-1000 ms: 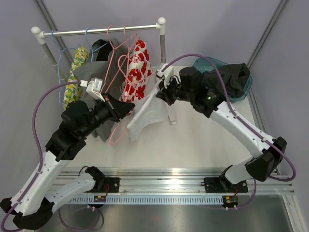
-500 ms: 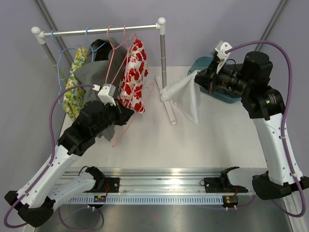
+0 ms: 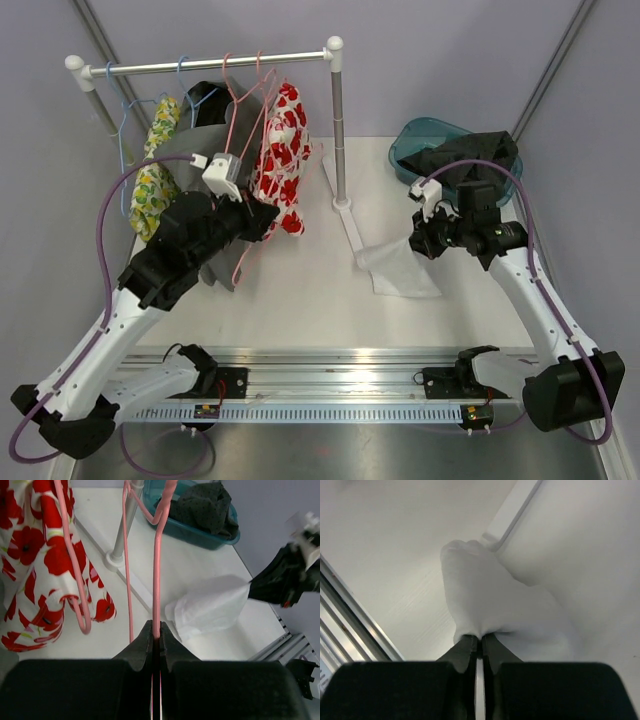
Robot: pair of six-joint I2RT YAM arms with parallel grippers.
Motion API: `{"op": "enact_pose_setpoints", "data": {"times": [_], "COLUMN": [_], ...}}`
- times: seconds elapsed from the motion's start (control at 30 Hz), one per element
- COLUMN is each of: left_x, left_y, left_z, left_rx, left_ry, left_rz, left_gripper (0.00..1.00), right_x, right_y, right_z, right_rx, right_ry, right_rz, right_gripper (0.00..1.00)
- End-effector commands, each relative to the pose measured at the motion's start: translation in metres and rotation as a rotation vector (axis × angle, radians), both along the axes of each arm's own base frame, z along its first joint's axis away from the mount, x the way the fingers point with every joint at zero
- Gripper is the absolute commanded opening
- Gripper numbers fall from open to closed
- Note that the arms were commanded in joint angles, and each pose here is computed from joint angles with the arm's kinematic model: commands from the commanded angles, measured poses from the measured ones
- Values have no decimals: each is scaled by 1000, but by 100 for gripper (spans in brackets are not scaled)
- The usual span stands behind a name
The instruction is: Remove the skirt from the hanger
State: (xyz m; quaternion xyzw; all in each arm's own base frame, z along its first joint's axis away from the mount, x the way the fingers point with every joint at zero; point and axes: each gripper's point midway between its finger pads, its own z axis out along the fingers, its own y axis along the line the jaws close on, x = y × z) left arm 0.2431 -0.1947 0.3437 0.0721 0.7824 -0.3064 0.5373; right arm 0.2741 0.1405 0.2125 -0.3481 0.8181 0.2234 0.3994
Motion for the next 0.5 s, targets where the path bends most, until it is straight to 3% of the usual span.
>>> {"op": "enact_pose_setpoints", "data": {"times": [0.0, 0.1, 0.13, 0.2, 0.27, 0.47], "left_x": [20, 34, 38, 47, 54, 98], "left_y": [-3, -8, -8, -12, -13, -18], "left_z": [64, 86, 89, 99, 107, 106], "left_rx": [-58, -72, -73, -78, -83, -39], "left_ry": [-189, -238, -246, -269, -286, -258], "left_rz": [36, 54, 64, 74, 96, 162], "left_gripper": [0, 0, 0, 0, 0, 0], "right_x": [11, 10, 9, 8, 8, 6], "right_y": [-2, -4, -4, -8, -13, -16], "right_z": [10, 4, 5, 4, 3, 8], "right_rx": [-3, -4, -1, -5, -7, 17], "right_ry": [-108, -83, -85, -89, -100, -105], "right_rz": [8, 4, 8, -1, -16, -17], "right_gripper": [7, 40, 68, 86, 94, 99]}}
